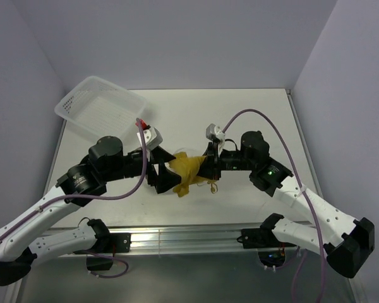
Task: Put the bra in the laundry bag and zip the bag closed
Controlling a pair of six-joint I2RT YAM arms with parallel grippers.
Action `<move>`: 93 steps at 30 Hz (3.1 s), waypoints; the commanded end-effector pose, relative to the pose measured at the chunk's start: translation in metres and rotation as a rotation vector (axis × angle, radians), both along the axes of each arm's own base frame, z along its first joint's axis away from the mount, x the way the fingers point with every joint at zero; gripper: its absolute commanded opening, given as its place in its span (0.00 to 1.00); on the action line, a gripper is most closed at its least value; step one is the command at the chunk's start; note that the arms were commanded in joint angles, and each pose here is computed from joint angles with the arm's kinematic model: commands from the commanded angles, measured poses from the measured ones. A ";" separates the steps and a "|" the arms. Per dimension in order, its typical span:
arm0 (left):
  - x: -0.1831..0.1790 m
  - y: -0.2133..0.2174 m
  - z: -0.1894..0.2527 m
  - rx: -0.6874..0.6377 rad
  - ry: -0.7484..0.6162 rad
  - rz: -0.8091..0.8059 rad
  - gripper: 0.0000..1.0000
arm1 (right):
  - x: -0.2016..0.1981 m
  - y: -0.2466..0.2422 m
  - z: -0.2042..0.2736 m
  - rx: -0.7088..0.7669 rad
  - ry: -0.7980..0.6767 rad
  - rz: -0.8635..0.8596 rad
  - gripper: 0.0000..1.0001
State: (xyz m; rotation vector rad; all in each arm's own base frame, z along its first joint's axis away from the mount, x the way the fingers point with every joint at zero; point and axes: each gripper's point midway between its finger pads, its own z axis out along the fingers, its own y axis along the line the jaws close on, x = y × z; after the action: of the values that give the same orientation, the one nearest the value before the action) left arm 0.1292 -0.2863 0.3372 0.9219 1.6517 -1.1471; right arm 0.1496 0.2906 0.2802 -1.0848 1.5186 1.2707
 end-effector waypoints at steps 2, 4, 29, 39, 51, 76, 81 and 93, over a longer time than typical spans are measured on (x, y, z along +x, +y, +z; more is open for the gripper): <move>0.055 0.031 0.028 -0.047 0.021 0.408 0.99 | 0.047 -0.010 0.001 0.042 0.037 -0.203 0.12; 0.070 0.042 0.026 -0.039 0.058 0.529 0.99 | 0.062 -0.016 -0.009 0.034 0.067 -0.267 0.11; 0.132 0.169 -0.176 0.058 0.478 1.238 0.68 | 0.132 0.082 0.017 0.266 0.120 -0.100 0.00; 0.141 0.162 -0.180 0.019 0.469 1.212 0.24 | 0.128 0.125 -0.033 0.219 0.219 -0.026 0.00; 0.139 0.162 -0.178 -0.030 0.458 1.211 0.00 | 0.106 0.121 -0.098 0.119 0.317 -0.039 0.00; 0.133 0.145 -0.147 -0.153 0.380 1.065 0.00 | 0.159 0.123 -0.169 -0.231 0.397 -0.330 0.00; 0.140 0.130 -0.142 -0.174 0.376 1.005 0.00 | 0.154 0.121 -0.163 -0.299 0.281 -0.388 0.00; 0.165 0.118 -0.089 -0.284 0.283 0.980 0.00 | 0.076 0.102 -0.182 -0.469 0.249 -0.153 0.00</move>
State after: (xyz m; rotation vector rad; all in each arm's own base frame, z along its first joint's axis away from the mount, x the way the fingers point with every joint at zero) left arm 0.2814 -0.1555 0.1941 -0.3115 1.9227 -0.6744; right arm 0.2362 0.4022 0.1004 -1.0026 2.0857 1.0472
